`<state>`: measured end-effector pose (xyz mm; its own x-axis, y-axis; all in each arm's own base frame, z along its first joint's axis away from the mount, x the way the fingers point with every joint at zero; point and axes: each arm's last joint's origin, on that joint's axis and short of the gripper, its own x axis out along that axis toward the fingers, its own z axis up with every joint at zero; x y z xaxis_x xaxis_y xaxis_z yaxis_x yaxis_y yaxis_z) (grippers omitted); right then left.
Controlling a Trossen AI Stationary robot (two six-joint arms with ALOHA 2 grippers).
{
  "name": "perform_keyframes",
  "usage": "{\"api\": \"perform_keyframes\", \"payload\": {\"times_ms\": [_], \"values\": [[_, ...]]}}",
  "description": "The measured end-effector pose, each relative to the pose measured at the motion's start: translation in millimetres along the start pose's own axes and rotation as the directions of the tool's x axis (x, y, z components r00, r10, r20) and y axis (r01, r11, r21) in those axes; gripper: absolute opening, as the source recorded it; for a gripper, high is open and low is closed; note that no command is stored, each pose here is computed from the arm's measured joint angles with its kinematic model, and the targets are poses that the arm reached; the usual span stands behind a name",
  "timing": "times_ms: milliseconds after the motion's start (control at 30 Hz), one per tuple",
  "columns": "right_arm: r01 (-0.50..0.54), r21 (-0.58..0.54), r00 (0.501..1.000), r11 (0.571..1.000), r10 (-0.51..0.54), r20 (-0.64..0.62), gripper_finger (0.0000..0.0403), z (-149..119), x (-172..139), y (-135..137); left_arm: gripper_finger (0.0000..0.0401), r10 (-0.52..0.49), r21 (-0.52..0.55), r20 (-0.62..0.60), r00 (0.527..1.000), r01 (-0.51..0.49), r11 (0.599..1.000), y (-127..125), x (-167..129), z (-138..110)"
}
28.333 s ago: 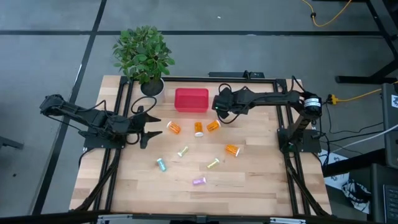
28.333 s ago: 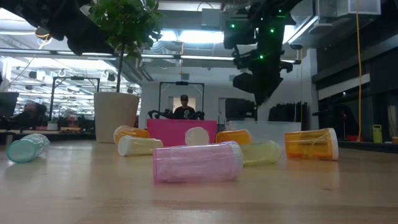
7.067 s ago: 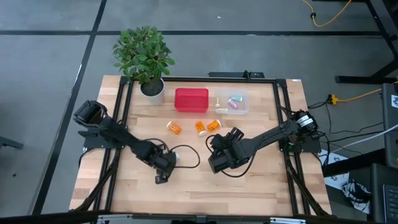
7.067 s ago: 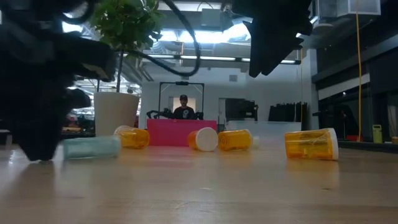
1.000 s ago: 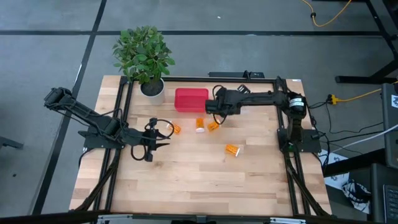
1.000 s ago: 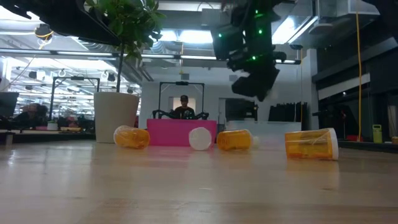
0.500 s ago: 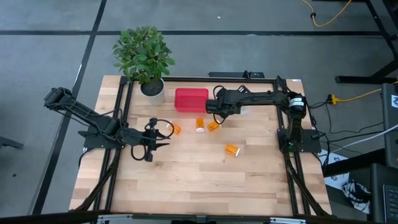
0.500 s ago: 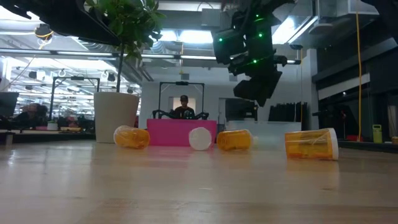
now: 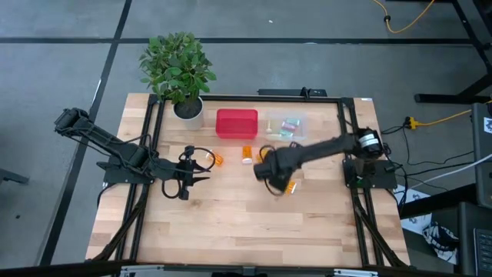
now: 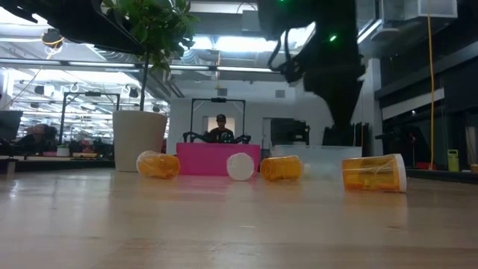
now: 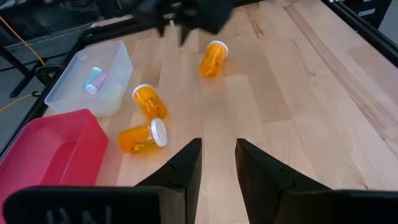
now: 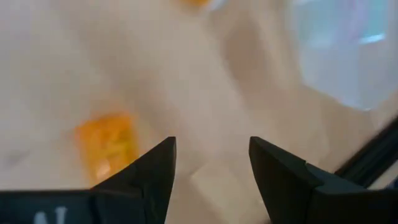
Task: Pick and place medicine bottles into bin by pill shape (circle, oval)
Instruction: Put the orange capsule bottle into the red bin
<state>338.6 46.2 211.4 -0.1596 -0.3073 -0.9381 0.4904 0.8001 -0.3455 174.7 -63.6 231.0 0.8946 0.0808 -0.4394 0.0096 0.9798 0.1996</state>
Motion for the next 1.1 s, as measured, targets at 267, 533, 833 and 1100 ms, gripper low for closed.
{"api": "perform_keyframes", "payload": {"times_ms": [267, 533, 833, 1100], "values": [[-0.068, -0.079, 0.997, 0.995, 0.069, 0.015, 0.0206, -46.1, -17.3, 45.8, 0.0092, 0.0, -0.001, 0.0, 1.0, 0.0, 1.0, 0.0, 0.0, 0.0], [0.045, -0.323, 0.99, 0.945, 0.0, 0.14, 0.0206, -79.4, -28.1, 65.2, 0.0092, 0.0, -0.002, 0.0, 1.0, 0.0, 1.0, 0.0, 0.0, 0.0], [0.201, -0.155, 0.926, 0.967, -0.136, 0.353, 0.0207, -84.0, -65.6, 12.7, 0.0092, 0.0, -0.009, 0.0, 1.0, 0.0, 1.0, 0.0, 0.0, 0.0], [0.15, -0.024, 0.871, 0.988, -0.12, 0.476, 0.0207, -84.4, -94.7, -34.3, 0.0092, 0.0, -0.008, 0.0, 1.0, 0.0, 1.0, 0.0, 0.0, 0.0]]}}
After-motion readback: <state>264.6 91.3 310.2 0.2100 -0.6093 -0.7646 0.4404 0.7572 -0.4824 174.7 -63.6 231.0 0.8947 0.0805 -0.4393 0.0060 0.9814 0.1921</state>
